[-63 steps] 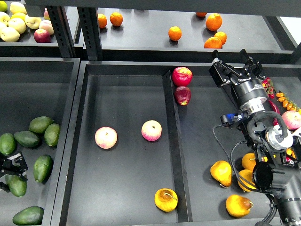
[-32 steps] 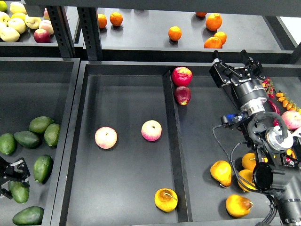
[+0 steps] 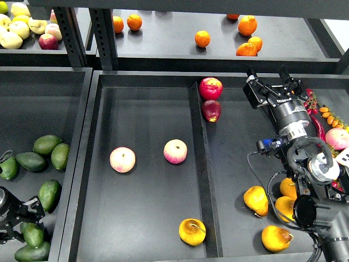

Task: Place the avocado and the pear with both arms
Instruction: 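Withdraw the left gripper from the avocado bin, then return the left arm and move the right gripper toward the yellow pear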

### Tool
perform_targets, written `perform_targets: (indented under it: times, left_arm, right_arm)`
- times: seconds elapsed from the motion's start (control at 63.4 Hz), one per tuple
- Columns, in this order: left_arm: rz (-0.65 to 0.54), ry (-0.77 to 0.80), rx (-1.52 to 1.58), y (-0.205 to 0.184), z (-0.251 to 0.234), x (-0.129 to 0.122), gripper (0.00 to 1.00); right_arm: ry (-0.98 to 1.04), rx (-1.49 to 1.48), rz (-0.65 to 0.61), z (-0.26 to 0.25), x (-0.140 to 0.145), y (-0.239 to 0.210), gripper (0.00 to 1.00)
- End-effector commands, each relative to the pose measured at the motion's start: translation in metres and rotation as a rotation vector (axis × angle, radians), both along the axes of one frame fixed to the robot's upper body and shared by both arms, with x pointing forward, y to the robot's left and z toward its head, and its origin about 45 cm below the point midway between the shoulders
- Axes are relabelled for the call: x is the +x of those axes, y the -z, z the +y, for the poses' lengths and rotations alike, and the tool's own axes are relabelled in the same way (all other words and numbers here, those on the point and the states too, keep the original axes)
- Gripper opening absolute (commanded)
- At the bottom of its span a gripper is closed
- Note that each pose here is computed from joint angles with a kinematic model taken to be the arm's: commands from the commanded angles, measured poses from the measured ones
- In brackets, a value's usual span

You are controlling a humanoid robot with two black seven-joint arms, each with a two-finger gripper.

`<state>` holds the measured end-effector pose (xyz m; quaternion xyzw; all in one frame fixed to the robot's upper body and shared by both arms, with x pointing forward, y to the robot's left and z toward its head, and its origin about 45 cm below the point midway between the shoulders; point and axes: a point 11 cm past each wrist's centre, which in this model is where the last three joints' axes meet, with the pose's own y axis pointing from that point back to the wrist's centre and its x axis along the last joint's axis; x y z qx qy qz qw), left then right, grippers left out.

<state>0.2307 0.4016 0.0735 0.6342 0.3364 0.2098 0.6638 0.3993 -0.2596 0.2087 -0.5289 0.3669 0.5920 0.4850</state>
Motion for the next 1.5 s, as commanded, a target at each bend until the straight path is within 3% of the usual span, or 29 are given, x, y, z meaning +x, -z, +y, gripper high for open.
perform_targets:
  times: [0.0, 0.237, 0.268, 0.552, 0.962, 1.278, 1.483]
  left_arm:
    - [-0.002, -0.001, -0.001, 0.000, 0.000, 0.001, 0.61]
    - [-0.004, -0.006, 0.003, -0.001, 0.003, 0.000, 0.74]
    - [-0.011, -0.010, 0.000, -0.003, 0.003, 0.002, 0.83]
    - [-0.085, -0.033, -0.046, -0.019, -0.006, 0.025, 0.97]
    - [-0.340, -0.108, -0.033, -0.102, 0.021, 0.095, 0.99]
    - [-0.544, -0.279, -0.346, -0.169, -0.027, 0.153, 0.99]
    - [-0.593, -0.424, -0.556, -0.205, -0.040, 0.167, 0.99]
  right_arm:
    - [0.001, 0.000, 0.001, 0.000, 0.000, 0.000, 1.00]
    - [-0.002, 0.000, -0.004, 0.001, -0.001, -0.001, 1.00]
    - [0.000, 0.000, -0.001, 0.000, -0.002, 0.001, 1.00]
    - [0.002, 0.000, 0.008, -0.001, -0.005, 0.005, 1.00]
    - [-0.004, 0.001, 0.036, -0.001, -0.021, 0.019, 1.00]
    - [-0.051, -0.008, 0.088, 0.011, -0.052, 0.050, 1.00]
    - [-0.082, -0.015, 0.128, 0.021, -0.069, 0.066, 1.00]
